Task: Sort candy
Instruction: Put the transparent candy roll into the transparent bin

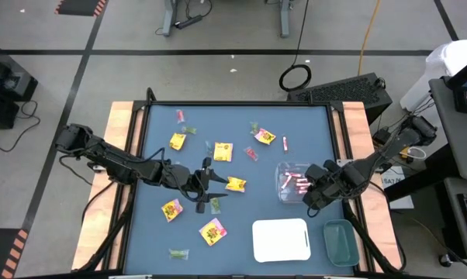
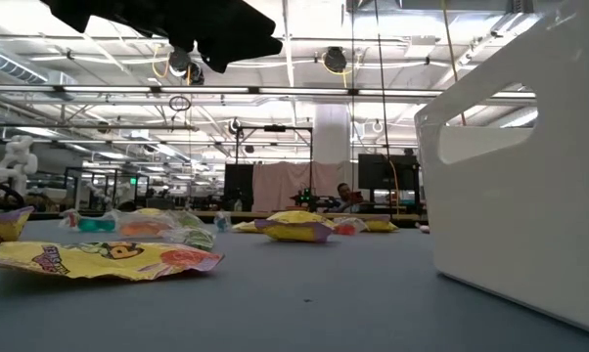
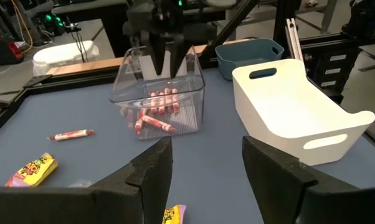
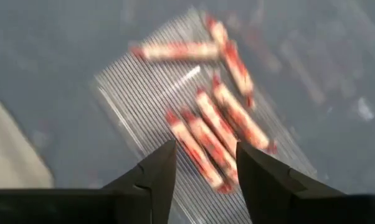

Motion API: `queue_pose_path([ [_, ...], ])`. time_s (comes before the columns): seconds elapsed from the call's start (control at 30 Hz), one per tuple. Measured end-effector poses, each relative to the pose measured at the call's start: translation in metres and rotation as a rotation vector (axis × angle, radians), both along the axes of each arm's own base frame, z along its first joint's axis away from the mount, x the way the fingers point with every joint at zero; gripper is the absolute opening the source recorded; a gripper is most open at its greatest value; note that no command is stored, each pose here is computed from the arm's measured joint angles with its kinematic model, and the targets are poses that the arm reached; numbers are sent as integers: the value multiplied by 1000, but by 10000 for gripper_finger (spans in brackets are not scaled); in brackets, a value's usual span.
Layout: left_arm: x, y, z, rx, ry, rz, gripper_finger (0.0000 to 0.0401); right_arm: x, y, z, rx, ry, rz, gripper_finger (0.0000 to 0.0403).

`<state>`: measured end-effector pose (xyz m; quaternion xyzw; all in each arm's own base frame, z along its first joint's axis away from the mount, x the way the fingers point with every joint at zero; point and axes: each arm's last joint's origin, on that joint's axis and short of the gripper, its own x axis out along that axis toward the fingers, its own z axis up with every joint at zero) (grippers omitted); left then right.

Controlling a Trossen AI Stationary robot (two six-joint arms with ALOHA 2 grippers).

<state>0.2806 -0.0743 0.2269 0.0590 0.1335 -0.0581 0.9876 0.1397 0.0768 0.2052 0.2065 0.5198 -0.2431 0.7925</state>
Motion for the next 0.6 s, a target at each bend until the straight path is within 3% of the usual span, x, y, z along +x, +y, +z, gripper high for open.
queue_pose_path([
  [0.17, 0, 0, 0, 9, -1, -2, 199, 11, 2, 45, -58, -140, -18, 151],
  [0.33, 1, 2, 0, 29, -7, 0, 199, 24, -11, 83, -133, -195, -151, 138],
  [0.47, 2, 6, 3, 25, -33, 18, 199, 43, -35, 94, -192, -180, -264, 129],
  [0.6, 3, 11, 2, 23, -25, 37, 199, 67, -69, 88, -150, -96, -343, 134],
])
